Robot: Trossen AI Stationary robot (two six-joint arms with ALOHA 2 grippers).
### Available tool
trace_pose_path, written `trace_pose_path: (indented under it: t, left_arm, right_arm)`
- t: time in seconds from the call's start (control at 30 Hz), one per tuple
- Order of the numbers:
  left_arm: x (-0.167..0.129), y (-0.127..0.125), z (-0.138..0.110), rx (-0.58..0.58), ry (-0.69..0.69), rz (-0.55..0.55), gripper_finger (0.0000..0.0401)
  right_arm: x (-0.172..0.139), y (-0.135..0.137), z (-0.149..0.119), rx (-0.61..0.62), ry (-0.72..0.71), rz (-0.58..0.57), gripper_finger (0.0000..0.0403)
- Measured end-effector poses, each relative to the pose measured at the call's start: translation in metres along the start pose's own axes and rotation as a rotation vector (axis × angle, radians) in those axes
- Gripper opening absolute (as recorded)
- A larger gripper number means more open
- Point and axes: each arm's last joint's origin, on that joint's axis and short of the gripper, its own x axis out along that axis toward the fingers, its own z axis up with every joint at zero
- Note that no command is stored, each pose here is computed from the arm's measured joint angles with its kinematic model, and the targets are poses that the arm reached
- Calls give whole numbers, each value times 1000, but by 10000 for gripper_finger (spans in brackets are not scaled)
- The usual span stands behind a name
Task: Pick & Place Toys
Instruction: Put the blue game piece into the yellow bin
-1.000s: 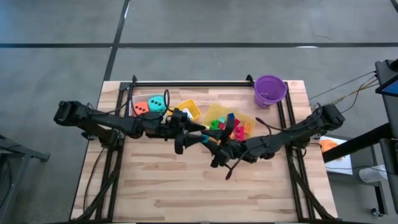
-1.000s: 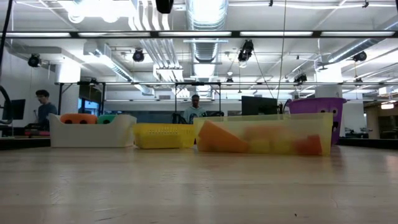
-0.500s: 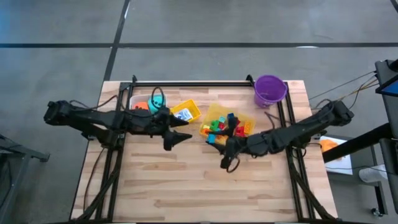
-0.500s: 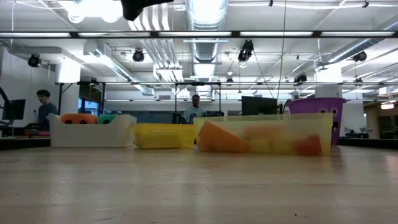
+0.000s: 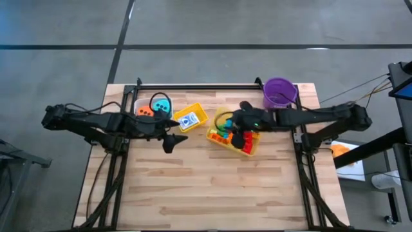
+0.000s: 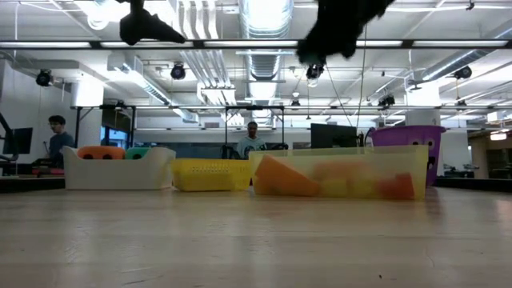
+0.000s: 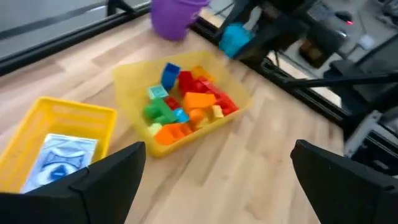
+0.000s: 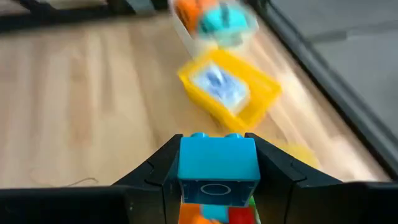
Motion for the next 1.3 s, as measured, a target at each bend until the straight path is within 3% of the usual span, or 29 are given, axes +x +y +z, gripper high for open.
trace_pose_path:
  t: [0.2,0.37,0.7,1.3]
  left_arm:
    - [-4,8,-2,-3,-24,127,398]
    - [-6,16,-7,-31,-49,274,398]
    - [-2,22,-17,-21,-22,323,398]
    - [0,25,-21,-13,-7,335,398]
  right_arm:
    - [51,-31,-26,36,175,-63,133]
    - [92,-52,-42,97,235,-22,133]
    - [136,-70,-71,75,352,-61,133]
    - [146,-96,-69,88,289,-112,133]
